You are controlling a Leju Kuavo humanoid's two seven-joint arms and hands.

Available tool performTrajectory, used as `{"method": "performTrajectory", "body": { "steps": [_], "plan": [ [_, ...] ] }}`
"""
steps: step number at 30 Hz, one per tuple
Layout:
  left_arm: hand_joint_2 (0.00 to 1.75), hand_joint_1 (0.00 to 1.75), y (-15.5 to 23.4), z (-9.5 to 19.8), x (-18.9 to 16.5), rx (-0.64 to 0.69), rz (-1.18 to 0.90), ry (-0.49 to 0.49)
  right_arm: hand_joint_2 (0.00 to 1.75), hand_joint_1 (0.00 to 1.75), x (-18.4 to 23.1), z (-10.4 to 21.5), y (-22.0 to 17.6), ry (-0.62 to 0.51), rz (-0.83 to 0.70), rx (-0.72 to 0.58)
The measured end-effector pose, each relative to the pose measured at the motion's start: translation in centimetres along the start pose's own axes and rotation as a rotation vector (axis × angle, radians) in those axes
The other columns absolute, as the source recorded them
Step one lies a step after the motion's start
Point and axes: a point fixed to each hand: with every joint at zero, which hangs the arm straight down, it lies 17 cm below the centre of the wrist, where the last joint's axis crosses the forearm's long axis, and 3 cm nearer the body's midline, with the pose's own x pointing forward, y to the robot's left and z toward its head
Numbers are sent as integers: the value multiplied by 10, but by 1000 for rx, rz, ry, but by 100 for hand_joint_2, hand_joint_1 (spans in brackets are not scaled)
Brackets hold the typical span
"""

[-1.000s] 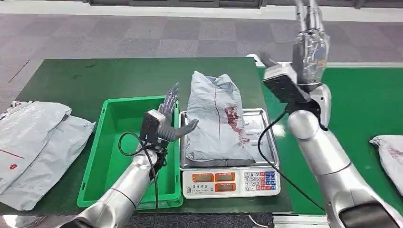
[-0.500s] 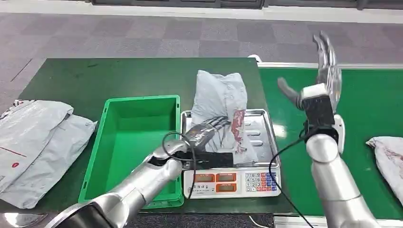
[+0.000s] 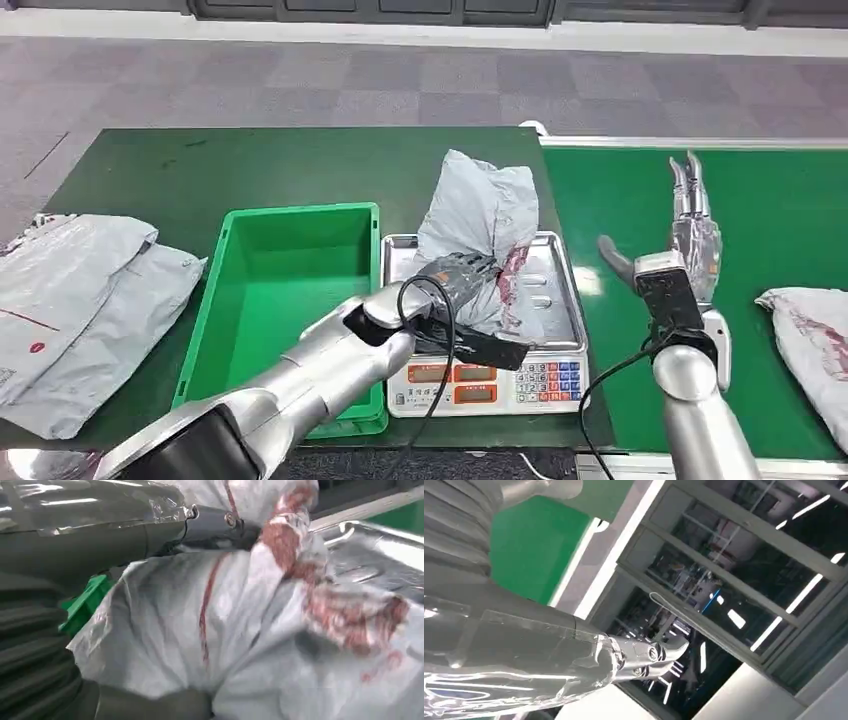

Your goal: Moved the parcel from conveyor to table for the left to box.

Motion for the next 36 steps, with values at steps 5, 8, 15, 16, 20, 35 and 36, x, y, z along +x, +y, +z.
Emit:
{"method": "performTrajectory", "body": {
  "steps": [5, 8, 15, 16, 20, 35, 36],
  "plan": [
    [175, 175, 22, -1, 11, 168, 60, -65, 175, 0, 0, 7, -6, 16, 2, 8],
    [175, 175, 36, 1, 13, 271, 109, -89, 175, 0, 1, 7, -11, 15, 0, 4],
    [175, 175, 86, 23, 6, 588, 277, -149, 175, 0, 2, 8, -14, 19, -6, -1],
    [175, 175, 96, 30, 4, 655, 302, -164, 175, 0, 2, 7, -14, 20, -10, -6],
    [175, 175, 134, 58, -8, 880, 385, -204, 175, 0, 2, 6, -18, 21, -18, -24],
    [175, 175, 193, 144, -29, 1300, 344, -260, 175, 0, 2, 6, -30, 17, -35, -83],
    [175, 175, 202, 158, -37, 1350, 332, -245, 175, 0, 1, 6, -32, 15, -34, -90]
  ]
}}
